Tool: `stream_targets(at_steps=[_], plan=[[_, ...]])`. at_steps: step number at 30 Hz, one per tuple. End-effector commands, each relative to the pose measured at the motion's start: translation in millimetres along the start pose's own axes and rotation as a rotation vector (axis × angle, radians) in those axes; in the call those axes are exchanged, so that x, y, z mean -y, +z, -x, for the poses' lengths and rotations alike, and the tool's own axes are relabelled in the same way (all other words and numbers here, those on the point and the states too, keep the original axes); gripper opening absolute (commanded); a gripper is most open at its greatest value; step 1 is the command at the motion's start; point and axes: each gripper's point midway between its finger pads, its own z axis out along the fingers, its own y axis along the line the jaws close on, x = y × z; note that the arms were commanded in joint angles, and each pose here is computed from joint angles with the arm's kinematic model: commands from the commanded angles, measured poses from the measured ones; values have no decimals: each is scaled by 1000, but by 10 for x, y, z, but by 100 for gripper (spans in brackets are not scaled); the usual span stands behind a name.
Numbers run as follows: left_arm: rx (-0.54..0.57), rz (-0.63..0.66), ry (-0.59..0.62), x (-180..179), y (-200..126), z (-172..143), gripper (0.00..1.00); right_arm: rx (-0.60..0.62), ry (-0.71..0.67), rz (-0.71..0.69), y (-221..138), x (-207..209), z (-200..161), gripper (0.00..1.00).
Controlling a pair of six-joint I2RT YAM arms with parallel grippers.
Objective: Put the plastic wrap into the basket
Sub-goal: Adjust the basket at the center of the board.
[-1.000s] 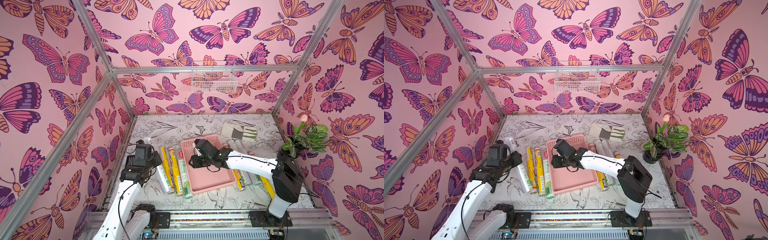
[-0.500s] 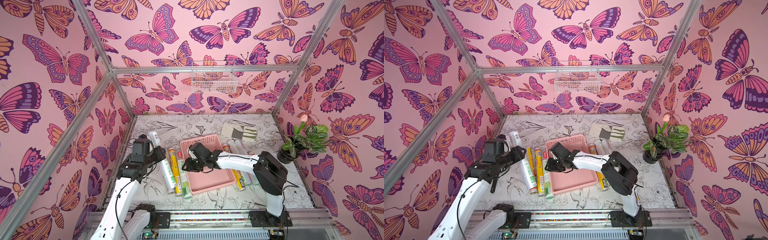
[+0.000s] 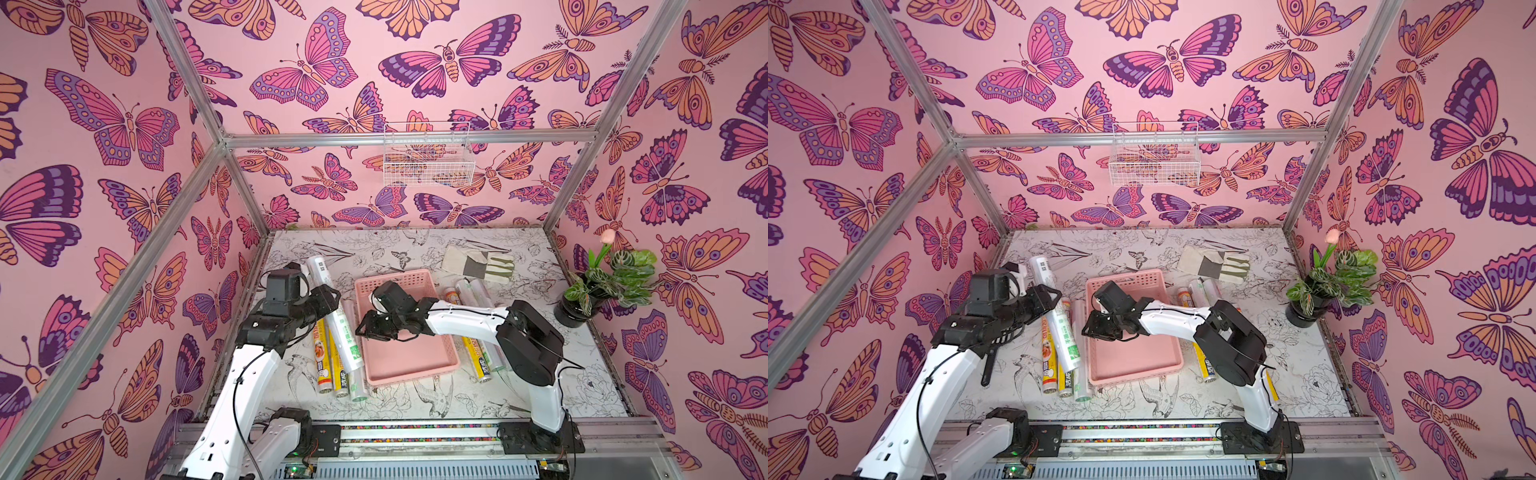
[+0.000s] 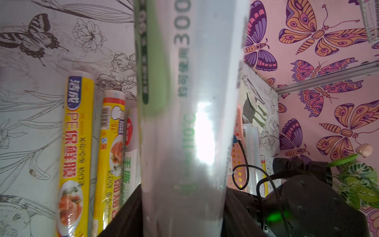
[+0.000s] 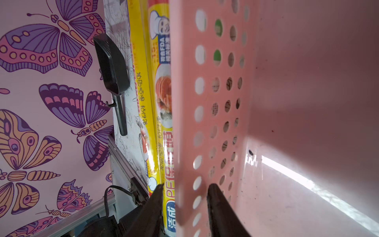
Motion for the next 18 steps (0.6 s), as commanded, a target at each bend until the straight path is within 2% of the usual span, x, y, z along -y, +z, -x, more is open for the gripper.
stream_targets(at_steps=[1,10,13,18], plan=[[30,-150,7,375,-24,163,27,163,-22,-63,-506,86,314,42],[-112,-236,39,736,567,-24,28,505,-36,-285,-1918,832,744,44],[-184,-252,32,848,891,-168,27,582,-59,-341,-2219,938,786,44],[-267,-246,30,1041,1316,-438,27,619,-72,-364,-2389,980,773,44]])
